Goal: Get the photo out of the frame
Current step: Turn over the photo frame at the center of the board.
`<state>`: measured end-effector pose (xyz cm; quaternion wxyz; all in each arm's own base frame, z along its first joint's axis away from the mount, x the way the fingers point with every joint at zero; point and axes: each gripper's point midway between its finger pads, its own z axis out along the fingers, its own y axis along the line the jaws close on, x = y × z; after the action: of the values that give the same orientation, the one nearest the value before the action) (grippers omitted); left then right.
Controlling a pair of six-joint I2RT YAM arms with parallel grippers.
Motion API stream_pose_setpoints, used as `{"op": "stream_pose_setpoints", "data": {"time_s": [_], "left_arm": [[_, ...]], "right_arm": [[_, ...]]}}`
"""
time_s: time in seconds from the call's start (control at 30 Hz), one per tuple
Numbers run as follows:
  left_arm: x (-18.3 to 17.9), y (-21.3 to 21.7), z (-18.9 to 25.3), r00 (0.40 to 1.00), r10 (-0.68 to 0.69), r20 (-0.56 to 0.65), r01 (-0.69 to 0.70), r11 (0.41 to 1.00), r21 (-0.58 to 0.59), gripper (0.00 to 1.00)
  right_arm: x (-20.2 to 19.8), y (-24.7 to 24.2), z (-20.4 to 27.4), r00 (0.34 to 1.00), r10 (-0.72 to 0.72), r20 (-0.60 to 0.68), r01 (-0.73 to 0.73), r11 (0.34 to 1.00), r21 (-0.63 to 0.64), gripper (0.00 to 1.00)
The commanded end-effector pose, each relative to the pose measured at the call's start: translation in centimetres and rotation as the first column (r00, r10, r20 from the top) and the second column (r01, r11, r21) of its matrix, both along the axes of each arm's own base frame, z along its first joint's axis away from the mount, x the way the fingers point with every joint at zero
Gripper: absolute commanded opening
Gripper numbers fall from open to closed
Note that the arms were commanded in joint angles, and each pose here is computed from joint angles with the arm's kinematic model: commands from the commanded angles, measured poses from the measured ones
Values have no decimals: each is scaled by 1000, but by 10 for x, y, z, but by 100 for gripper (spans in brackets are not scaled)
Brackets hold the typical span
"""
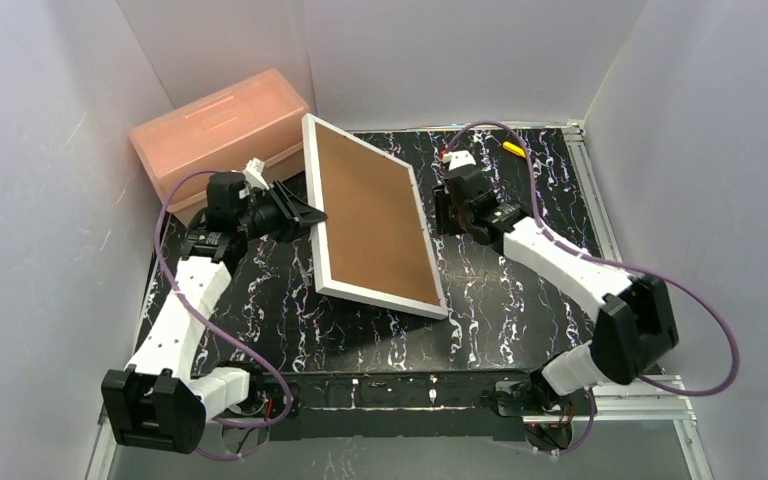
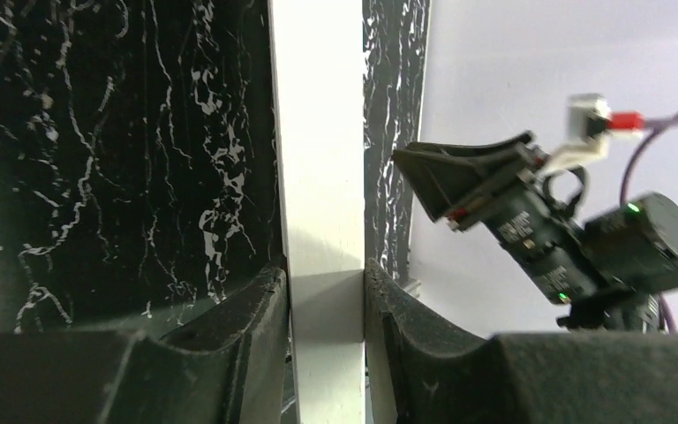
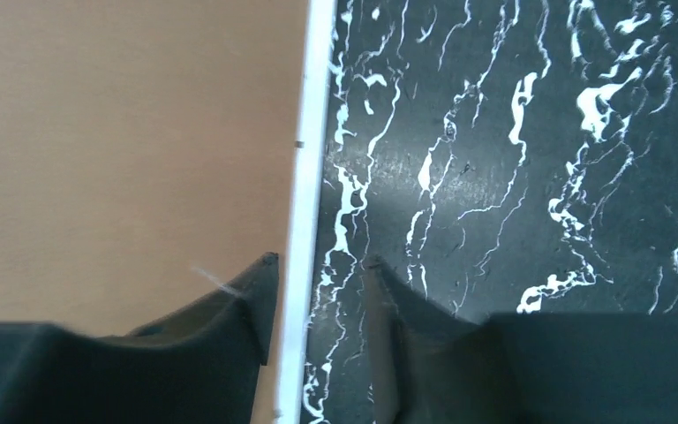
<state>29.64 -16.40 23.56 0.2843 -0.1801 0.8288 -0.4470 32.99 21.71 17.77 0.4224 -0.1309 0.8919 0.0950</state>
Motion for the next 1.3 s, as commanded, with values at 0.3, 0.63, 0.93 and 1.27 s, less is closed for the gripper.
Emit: {"op": "stream_pose_setpoints", "data": {"time_s": [0.3, 0.63, 0.93, 1.27], "left_arm": [[-28, -4, 105, 973, -129, 192, 127, 992, 23, 0], [-43, -47, 150, 932, -239, 273, 241, 970, 24, 0], [-66, -109, 128, 897, -374, 237, 361, 927, 97, 0], [-65, -122, 89, 893, -416, 172, 389, 905, 171, 44]], "right_arm": [[27, 60, -54, 977, -1, -214, 29, 991, 129, 1], [18, 121, -77, 953, 29, -303, 8, 993, 121, 1], [22, 132, -81, 948, -55, -314, 114, 978, 173, 1], [0, 140, -82, 911, 237, -337, -58, 885, 463, 1]]}}
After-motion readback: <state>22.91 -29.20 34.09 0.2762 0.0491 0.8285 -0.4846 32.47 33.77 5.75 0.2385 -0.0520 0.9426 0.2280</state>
